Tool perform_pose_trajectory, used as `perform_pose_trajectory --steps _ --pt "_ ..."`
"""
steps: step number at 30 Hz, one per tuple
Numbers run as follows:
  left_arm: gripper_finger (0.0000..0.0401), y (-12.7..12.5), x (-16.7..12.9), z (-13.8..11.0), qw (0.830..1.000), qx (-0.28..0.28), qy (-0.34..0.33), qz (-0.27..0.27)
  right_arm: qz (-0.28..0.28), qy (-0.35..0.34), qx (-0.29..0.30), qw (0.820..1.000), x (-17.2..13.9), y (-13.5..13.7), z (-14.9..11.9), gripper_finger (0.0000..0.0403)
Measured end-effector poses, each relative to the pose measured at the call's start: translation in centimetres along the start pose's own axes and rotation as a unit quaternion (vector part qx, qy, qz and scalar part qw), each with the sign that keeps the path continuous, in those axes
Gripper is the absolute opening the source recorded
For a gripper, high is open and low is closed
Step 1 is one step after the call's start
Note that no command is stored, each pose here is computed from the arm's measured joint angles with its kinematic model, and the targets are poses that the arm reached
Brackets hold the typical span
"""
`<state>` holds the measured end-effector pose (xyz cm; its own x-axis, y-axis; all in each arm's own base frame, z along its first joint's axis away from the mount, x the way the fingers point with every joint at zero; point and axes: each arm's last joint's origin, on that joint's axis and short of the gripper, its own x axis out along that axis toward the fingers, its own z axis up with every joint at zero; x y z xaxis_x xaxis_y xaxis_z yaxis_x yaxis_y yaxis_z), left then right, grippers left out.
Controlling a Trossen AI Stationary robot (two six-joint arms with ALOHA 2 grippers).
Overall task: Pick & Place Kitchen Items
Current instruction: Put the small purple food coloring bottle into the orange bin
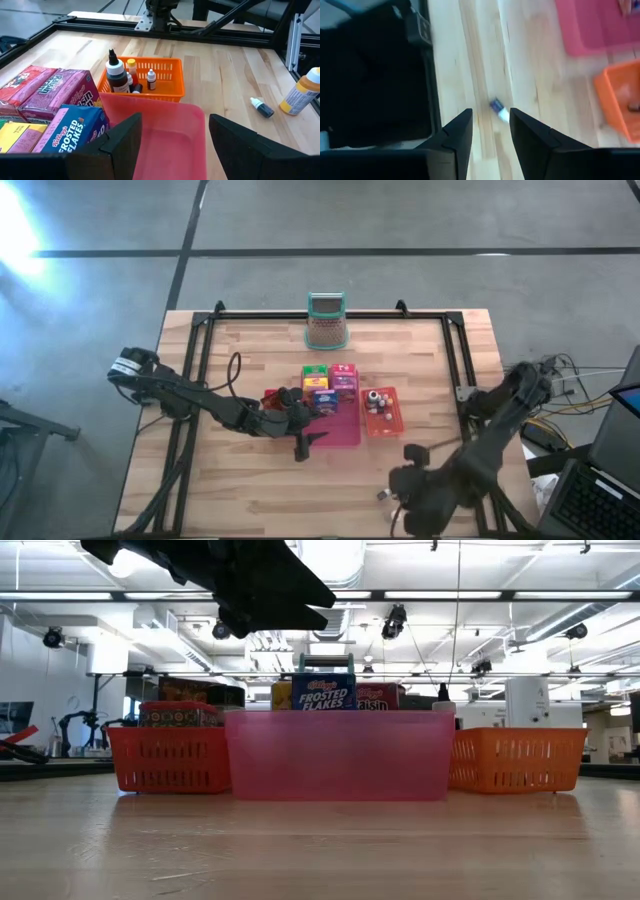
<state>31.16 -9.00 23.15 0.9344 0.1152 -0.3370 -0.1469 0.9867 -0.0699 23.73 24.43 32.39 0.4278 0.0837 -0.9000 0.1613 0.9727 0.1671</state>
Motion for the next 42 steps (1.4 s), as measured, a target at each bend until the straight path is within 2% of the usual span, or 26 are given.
perform_pose_trajectory --steps 6,10,18,22,30,42 --pt "0.0236 0.0 0.0 0.0 1.000 -0.003 0.001 0.000 -0.028 0.081 0.014 0.996 1.7 2.8 0.2 0.0151" --pt "0.0236 0.0 0.0 -0.1 1.000 -0.002 0.003 0.001 -0.040 0.102 0.008 0.994 2.6 4.2 0.7 0.0167" --pt "0.0236 0.1 0.0 -0.1 1.000 -0.001 0.006 0.001 -0.037 0.110 -0.087 0.989 5.9 6.1 2.3 0.0179" --pt "0.0236 0.0 0.0 -0.2 1.000 -0.001 0.008 0.001 -0.046 0.120 -0.126 0.984 7.8 6.0 3.0 0.0169" --pt "0.0236 0.1 0.0 -0.3 1.000 -0.001 0.012 0.002 -0.075 0.147 -0.125 0.978 10.2 4.5 3.6 0.0153" --pt "0.0236 0.1 0.0 -0.3 1.000 -0.006 0.015 0.002 -0.094 0.199 -0.097 0.971 13.8 2.4 2.7 0.0202"
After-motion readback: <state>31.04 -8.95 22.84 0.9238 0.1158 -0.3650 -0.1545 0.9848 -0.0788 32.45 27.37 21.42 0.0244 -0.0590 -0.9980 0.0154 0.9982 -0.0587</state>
